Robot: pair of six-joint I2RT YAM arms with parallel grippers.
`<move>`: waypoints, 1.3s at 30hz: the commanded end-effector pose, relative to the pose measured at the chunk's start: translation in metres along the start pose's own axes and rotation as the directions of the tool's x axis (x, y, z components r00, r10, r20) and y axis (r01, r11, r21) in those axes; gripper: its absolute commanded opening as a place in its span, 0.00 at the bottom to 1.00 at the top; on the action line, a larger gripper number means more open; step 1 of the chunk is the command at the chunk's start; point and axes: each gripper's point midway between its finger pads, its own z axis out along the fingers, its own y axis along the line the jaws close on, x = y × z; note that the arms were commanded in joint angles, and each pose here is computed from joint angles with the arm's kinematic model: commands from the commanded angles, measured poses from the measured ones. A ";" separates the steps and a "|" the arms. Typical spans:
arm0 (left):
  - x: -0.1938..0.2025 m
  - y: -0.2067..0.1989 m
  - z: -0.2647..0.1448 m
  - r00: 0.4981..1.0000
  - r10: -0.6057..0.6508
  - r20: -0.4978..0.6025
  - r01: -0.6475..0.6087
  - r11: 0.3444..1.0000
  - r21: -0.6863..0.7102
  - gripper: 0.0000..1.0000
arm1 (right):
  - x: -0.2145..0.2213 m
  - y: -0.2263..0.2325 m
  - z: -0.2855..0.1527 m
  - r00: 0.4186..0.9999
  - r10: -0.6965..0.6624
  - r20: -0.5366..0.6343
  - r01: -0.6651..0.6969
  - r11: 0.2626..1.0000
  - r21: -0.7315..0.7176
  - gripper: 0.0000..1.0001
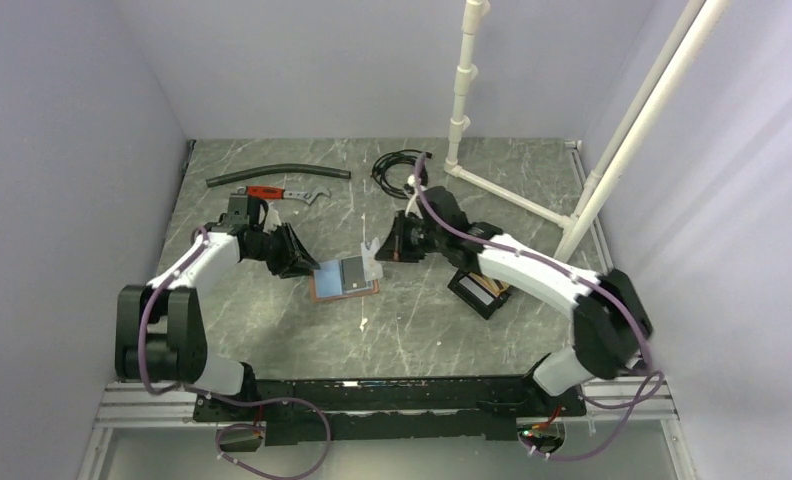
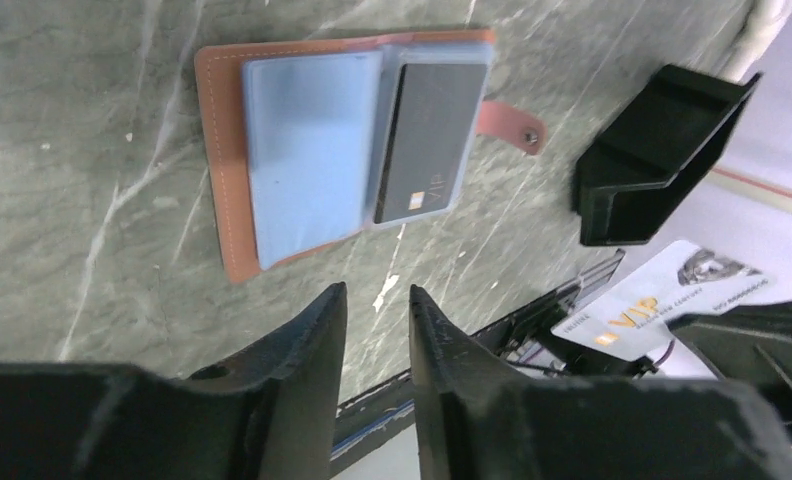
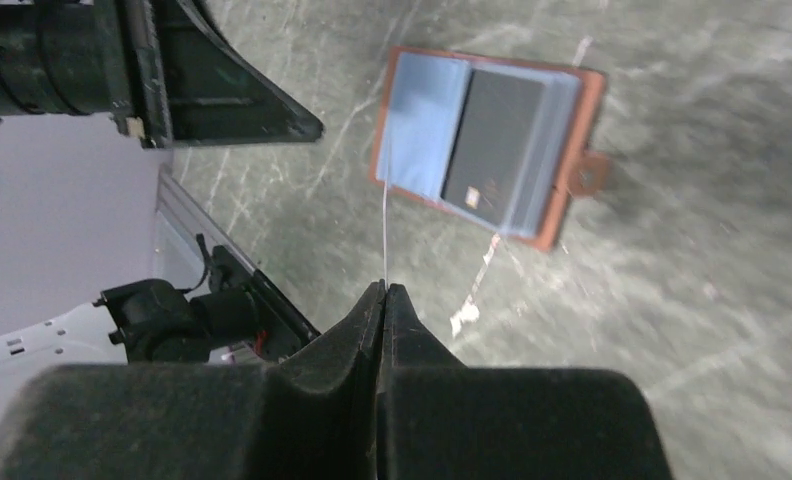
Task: Put the credit cards into the card holder
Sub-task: Pick up the credit card from the storage box, then insert the credit card into the card holder.
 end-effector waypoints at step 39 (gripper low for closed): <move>0.011 0.063 0.058 0.979 0.045 -0.198 -0.078 0.983 -0.166 0.15 | 0.023 -0.033 0.145 0.990 0.113 -0.086 -0.121 0.989 -0.089 0.00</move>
